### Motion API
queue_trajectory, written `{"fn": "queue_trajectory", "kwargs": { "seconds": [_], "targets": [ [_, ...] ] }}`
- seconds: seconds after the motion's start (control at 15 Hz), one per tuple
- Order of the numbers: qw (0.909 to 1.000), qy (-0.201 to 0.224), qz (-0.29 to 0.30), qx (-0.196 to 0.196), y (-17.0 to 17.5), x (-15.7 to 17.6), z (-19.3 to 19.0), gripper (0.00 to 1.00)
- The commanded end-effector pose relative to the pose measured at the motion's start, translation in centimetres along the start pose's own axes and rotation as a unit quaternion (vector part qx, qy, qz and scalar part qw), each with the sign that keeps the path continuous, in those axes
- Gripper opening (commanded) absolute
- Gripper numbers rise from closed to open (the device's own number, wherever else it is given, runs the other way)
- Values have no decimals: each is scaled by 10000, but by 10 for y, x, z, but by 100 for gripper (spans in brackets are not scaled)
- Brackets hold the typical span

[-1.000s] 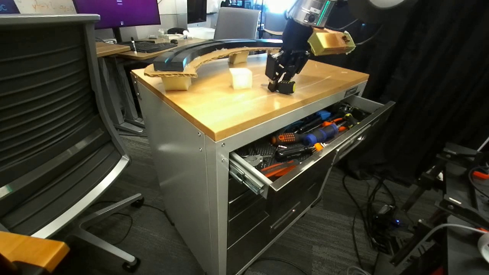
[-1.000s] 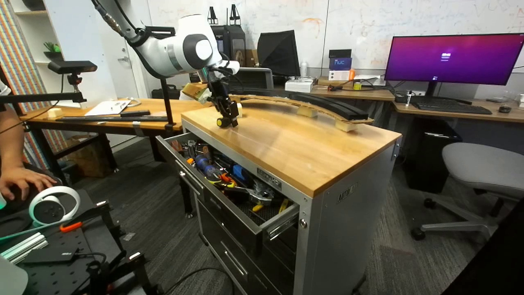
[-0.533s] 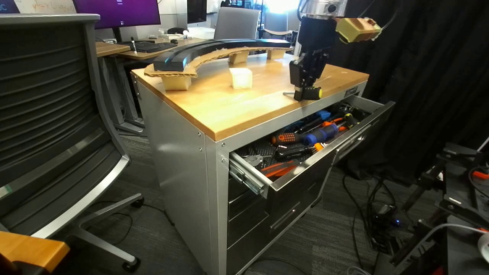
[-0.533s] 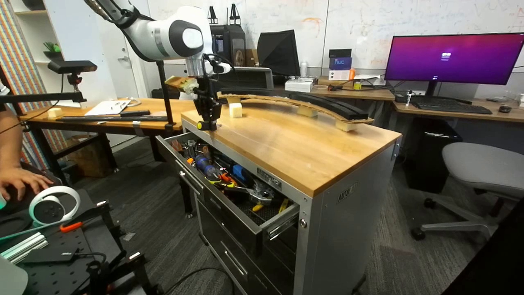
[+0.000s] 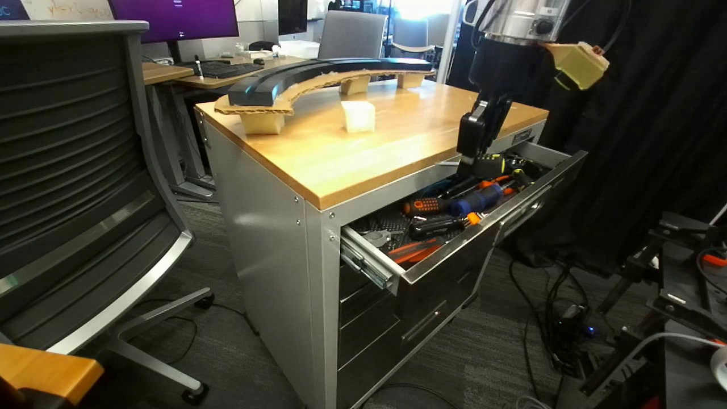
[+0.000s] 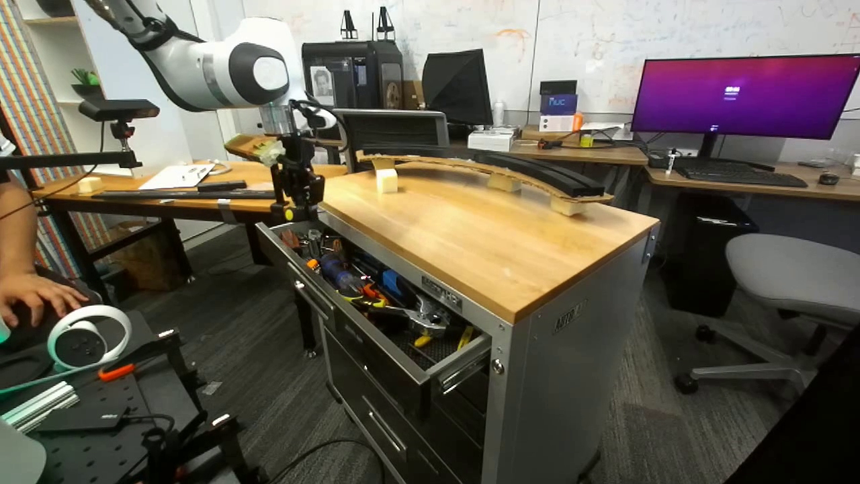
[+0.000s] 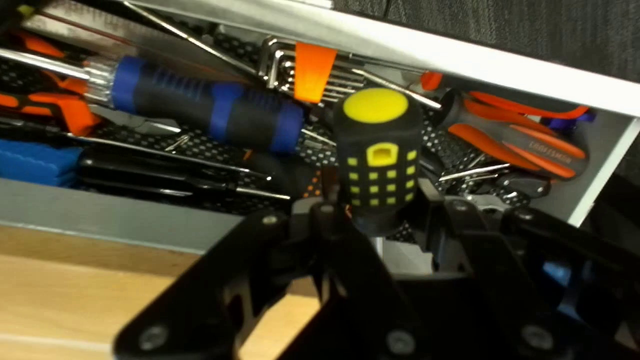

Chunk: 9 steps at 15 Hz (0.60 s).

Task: Put the screwdriver in the open drawer then close the drawer

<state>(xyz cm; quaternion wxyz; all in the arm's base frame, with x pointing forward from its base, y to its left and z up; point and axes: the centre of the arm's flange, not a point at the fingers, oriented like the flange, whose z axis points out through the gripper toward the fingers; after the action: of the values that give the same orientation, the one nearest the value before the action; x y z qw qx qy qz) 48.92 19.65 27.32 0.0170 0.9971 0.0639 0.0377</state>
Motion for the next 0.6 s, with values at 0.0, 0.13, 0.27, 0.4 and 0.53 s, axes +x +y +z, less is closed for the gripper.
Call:
{"fn": "queue_trajectory", "kwargs": {
  "seconds": [0.0, 0.13, 0.27, 0.4, 0.53],
  "targets": [
    [9992, 253, -266, 127, -28, -18, 8, 13],
    [9985, 425, -312, 160, -37, -20, 12, 59],
    [9975, 601, -309, 210, -43, -19, 12, 73],
    [9965, 759, -259, 239, -44, -18, 7, 77],
    [9966, 782, -194, 174, -39, -17, 2, 90]
  ]
}}
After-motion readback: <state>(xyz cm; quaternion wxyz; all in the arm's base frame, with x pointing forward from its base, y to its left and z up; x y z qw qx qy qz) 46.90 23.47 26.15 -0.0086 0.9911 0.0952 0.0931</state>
